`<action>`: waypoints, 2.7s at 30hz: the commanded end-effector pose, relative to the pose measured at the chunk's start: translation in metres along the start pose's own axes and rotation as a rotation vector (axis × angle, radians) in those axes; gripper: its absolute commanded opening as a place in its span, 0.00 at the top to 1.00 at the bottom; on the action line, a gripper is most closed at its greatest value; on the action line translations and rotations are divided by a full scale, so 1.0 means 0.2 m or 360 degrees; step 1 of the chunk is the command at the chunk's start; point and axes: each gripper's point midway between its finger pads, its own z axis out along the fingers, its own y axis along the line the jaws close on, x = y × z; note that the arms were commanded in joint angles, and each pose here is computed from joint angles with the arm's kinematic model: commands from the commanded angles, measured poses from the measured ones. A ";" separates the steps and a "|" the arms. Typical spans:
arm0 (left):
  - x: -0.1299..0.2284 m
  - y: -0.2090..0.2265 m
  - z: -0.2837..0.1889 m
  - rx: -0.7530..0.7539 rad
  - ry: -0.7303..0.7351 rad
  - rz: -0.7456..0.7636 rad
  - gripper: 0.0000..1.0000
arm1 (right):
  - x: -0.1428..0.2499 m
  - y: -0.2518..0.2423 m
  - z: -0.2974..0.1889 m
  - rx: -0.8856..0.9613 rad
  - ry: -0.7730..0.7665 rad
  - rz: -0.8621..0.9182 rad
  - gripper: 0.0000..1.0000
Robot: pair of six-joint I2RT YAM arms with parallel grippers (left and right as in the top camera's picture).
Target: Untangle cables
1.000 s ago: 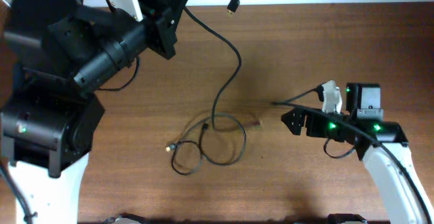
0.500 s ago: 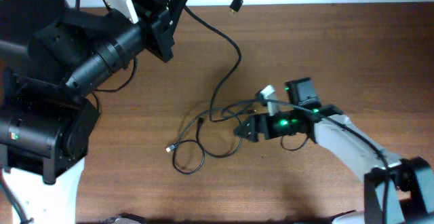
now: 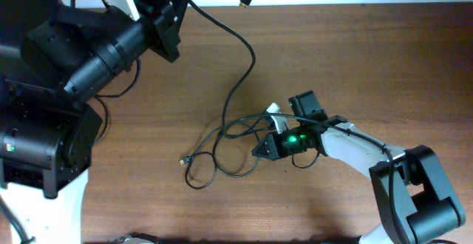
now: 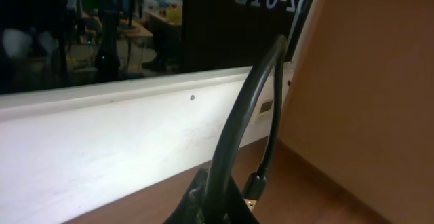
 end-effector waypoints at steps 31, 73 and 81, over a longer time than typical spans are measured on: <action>-0.24 0.43 -0.06 -0.0709 -0.0271 0.0372 1.00 | 0.02 -0.36 -0.44 0.0053 -0.0173 0.0373 0.96; 0.42 2.65 -1.39 -0.2497 0.0184 0.0141 1.00 | 0.03 -0.37 -0.43 0.0073 -0.0157 0.0397 0.96; 0.51 2.66 -1.21 -0.2195 0.0235 0.0087 1.00 | 0.02 -0.37 -0.44 0.0077 -0.0175 0.0374 0.96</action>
